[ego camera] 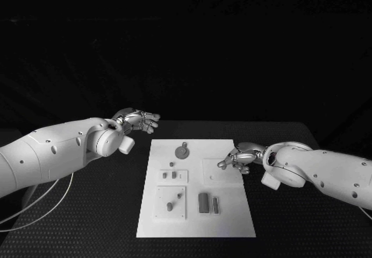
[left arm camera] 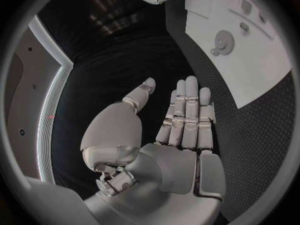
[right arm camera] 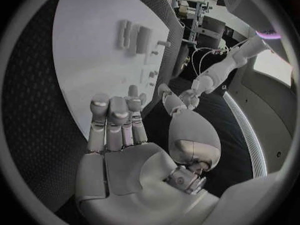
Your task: Assemble the parts on the task board
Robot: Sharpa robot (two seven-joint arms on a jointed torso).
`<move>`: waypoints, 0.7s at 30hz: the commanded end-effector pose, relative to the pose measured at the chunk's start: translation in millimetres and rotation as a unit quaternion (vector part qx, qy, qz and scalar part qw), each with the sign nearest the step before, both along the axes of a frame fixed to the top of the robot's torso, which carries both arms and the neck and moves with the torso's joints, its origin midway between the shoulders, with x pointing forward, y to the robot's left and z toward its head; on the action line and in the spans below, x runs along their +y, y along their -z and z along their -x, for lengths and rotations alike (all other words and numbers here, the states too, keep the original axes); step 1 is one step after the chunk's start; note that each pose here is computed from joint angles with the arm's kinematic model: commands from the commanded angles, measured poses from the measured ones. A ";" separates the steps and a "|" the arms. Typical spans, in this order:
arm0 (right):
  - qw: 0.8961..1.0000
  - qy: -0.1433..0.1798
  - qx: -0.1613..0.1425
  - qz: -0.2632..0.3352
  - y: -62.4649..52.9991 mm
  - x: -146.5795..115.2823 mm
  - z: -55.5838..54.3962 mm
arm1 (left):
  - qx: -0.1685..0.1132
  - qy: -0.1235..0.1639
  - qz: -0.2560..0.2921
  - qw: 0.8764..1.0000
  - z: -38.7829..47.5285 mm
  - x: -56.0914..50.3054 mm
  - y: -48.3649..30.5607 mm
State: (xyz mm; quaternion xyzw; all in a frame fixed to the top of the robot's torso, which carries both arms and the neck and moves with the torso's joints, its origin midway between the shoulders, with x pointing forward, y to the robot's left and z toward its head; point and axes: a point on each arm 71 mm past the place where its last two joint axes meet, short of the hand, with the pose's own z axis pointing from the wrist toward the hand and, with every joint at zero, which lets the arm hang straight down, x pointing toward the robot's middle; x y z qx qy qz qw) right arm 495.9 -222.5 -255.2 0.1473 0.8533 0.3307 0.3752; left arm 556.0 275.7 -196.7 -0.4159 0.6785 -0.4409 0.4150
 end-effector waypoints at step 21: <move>0.937 0.214 -0.091 -0.261 -22.9 -38.6 -98.3 | -0.029 -0.032 0.086 0.995 -38.6 -2.9 8.7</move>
